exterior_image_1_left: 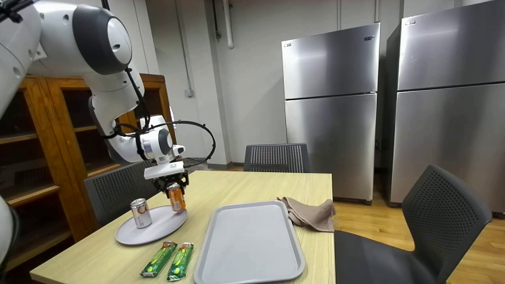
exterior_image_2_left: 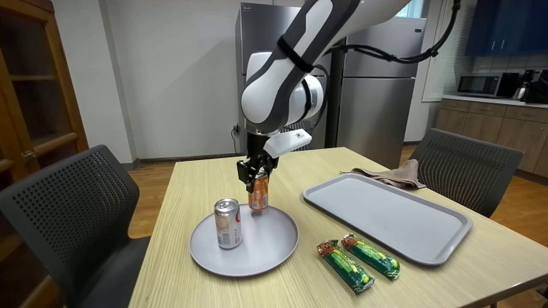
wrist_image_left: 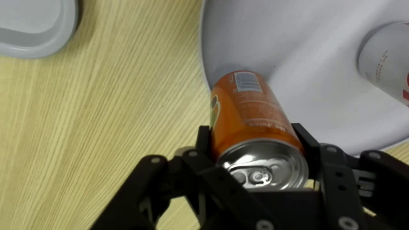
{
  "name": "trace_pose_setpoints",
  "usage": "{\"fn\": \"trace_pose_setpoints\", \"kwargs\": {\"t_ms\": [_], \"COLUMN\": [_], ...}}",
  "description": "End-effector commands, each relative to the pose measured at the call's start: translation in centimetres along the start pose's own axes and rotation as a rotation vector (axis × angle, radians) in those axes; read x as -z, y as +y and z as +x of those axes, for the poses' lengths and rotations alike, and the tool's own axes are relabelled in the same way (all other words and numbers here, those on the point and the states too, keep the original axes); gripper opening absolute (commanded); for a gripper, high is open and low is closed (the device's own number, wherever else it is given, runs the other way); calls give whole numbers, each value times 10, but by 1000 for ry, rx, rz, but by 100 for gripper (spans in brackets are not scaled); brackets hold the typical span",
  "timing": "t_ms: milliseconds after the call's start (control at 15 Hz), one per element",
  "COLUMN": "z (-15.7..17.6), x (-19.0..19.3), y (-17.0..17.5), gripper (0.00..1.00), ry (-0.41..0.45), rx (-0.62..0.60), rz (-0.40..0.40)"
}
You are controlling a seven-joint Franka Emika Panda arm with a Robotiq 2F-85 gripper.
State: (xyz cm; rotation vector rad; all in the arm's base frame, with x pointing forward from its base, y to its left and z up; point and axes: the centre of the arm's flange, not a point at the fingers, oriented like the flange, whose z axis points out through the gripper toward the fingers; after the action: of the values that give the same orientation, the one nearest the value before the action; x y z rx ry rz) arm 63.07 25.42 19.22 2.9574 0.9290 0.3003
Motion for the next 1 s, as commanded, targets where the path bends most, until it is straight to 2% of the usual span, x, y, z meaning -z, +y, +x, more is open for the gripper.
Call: {"fn": "trace_pose_setpoints", "kwargs": {"t_ms": [0,933], "z": [-13,-91], "x": [36,77], "y": [21,119], "gripper": [38,38], "ry": [35,40], "rx": [-5,-146], "rz": [7,6]}}
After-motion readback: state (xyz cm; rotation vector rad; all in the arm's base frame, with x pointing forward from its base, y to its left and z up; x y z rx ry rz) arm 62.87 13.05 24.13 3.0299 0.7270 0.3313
